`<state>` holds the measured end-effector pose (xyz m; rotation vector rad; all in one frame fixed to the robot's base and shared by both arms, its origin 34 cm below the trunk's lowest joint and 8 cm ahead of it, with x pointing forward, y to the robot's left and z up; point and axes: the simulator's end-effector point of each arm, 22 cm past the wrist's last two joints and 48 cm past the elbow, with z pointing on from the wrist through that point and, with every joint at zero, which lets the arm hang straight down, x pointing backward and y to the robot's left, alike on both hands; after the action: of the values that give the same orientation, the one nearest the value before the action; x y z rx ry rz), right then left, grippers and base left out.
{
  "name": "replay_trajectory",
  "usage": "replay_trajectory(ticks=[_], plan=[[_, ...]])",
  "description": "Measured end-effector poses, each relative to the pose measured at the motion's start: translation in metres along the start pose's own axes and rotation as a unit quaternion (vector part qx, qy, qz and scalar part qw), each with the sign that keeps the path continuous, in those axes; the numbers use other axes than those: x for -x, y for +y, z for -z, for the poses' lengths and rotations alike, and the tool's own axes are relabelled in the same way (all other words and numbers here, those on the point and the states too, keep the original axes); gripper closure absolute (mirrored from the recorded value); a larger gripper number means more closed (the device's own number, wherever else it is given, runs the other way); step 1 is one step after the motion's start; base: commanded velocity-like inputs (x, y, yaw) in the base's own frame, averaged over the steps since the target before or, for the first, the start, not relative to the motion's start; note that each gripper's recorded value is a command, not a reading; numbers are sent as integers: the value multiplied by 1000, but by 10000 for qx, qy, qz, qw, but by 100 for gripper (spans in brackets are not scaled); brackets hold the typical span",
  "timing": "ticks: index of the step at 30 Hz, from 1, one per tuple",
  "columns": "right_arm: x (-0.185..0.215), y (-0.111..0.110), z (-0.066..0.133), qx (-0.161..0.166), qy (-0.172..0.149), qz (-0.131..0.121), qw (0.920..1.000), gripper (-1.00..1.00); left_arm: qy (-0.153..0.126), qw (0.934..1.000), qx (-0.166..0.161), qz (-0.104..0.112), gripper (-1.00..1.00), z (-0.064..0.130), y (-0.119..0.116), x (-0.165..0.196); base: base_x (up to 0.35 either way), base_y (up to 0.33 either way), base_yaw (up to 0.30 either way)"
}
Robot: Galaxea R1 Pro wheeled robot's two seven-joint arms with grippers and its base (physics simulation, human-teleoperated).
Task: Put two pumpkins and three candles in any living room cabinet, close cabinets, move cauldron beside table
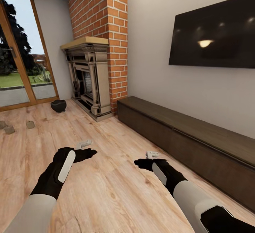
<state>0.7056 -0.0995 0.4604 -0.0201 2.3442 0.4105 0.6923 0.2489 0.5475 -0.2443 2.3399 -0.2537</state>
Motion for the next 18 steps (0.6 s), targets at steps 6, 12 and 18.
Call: replay_trajectory(ticks=[6, 12, 18], plan=[[-2, -1, -2, -8, 16, 2, 10000, -100, 29, 10000, 6, 4, -100, -3, 1, -2, 0, 0, 235], [-5, -3, -4, -15, 42, -3, 10000, -100, 54, 10000, 17, 10, -100, -5, 2, -4, 0, 0, 235], [-7, -4, -6, -14, 69, -4, 10000, -100, 81, 10000, 24, 15, -100, -7, 3, -7, 0, 0, 235]])
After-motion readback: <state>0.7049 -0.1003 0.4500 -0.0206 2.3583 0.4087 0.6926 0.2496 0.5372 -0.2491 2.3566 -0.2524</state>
